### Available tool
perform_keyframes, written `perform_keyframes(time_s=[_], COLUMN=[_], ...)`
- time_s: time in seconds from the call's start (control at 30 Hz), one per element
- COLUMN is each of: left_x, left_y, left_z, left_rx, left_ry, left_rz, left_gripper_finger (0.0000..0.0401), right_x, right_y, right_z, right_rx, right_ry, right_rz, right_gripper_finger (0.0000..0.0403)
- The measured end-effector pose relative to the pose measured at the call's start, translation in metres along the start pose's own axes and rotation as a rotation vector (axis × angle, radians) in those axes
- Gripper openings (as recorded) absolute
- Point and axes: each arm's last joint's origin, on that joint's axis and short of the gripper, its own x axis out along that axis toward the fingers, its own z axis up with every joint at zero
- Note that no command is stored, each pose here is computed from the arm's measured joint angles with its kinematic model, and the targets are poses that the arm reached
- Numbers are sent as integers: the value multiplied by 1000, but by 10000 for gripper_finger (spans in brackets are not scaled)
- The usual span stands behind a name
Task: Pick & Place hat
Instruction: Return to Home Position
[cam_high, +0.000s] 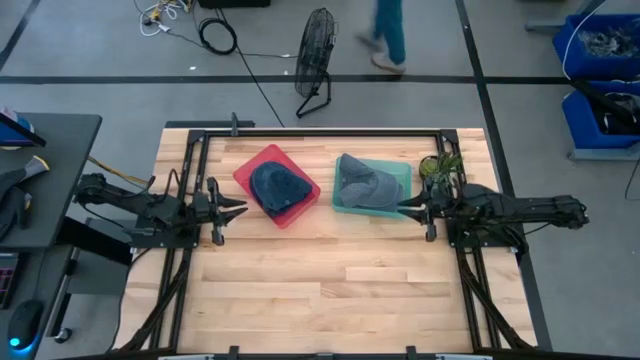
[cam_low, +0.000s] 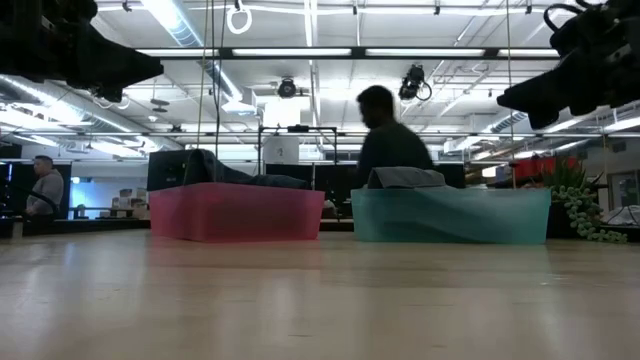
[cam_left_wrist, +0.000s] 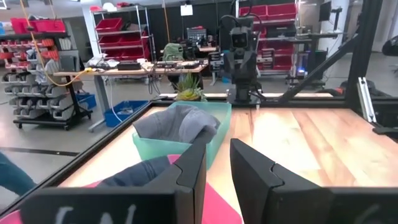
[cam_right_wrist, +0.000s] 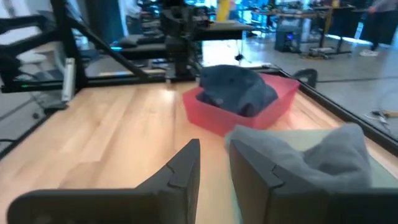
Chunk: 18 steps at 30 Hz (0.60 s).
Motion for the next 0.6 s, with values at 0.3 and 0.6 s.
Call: perform_keyframes(time_s=[0.3,0.6], left_x=[-1,-1], left_y=[0,0], left_z=[-15,-14], left_rx=[-13,25], left_ry=[133,133], left_rz=[0,-3], left_gripper_finger=[78,78], right_x=[0,0], right_y=[-1,-1], right_z=[-1,-2], right_rx=[3,86], right_ry=[-5,3], right_rz=[-42,-39], right_gripper_finger=[94,94])
